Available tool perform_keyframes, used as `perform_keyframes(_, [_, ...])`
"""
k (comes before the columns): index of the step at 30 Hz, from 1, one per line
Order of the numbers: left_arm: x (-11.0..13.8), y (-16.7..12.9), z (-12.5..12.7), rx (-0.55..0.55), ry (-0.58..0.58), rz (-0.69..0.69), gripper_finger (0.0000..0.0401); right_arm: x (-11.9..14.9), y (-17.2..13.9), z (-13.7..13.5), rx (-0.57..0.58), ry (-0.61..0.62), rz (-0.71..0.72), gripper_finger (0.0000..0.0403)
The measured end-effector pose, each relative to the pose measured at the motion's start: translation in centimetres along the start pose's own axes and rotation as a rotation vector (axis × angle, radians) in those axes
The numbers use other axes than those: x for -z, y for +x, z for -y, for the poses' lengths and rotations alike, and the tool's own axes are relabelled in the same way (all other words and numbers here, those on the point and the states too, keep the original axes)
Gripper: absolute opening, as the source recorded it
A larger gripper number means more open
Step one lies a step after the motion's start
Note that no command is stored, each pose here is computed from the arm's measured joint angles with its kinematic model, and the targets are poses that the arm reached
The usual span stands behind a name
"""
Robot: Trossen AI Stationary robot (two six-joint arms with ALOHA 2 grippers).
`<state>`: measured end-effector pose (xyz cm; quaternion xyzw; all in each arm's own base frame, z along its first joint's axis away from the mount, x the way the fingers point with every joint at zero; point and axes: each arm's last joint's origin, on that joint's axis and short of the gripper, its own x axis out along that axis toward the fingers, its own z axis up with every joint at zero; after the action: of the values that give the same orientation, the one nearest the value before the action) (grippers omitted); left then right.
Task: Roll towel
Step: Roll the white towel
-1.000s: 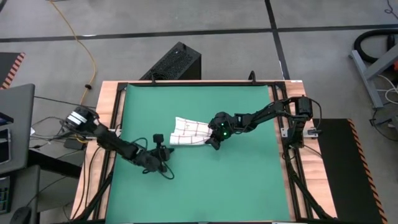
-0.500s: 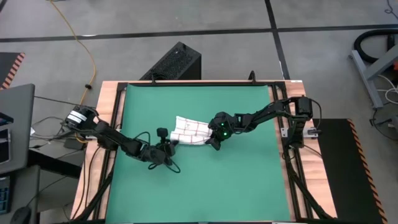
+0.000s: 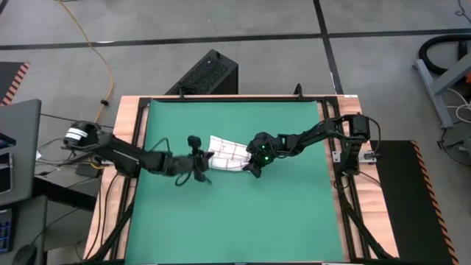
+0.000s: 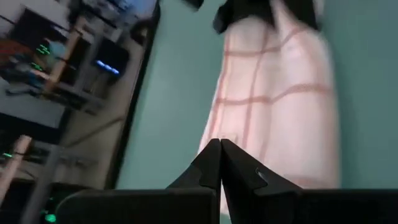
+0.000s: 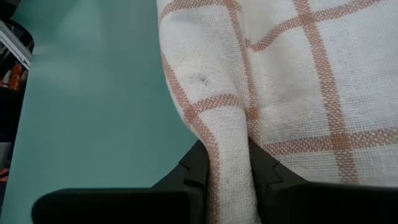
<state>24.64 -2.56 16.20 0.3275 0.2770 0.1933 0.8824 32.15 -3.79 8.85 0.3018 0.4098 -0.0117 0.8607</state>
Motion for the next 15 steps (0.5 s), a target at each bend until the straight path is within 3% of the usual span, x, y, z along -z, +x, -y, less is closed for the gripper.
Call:
perform_keyframes(4, [1.3, 1.4, -2.2, 0.205, -0.112, 0.035, 0.0, 0.0, 0.0, 0.0, -0.001, 0.0, -0.001, 0.0072])
perform_keyframes(7, [2.6, 2.3, -2.3, 0.31, -0.121, -0.016, 0.0, 0.0, 0.0, 0.0, -0.002, -0.001, -0.001, 0.0072])
perform_keyframes(15, [4.4, 4.6, -2.2, 0.358, -0.065, -0.033, 0.0, 0.1, 0.0, -0.1, -0.015, -0.002, -0.012, 0.0072])
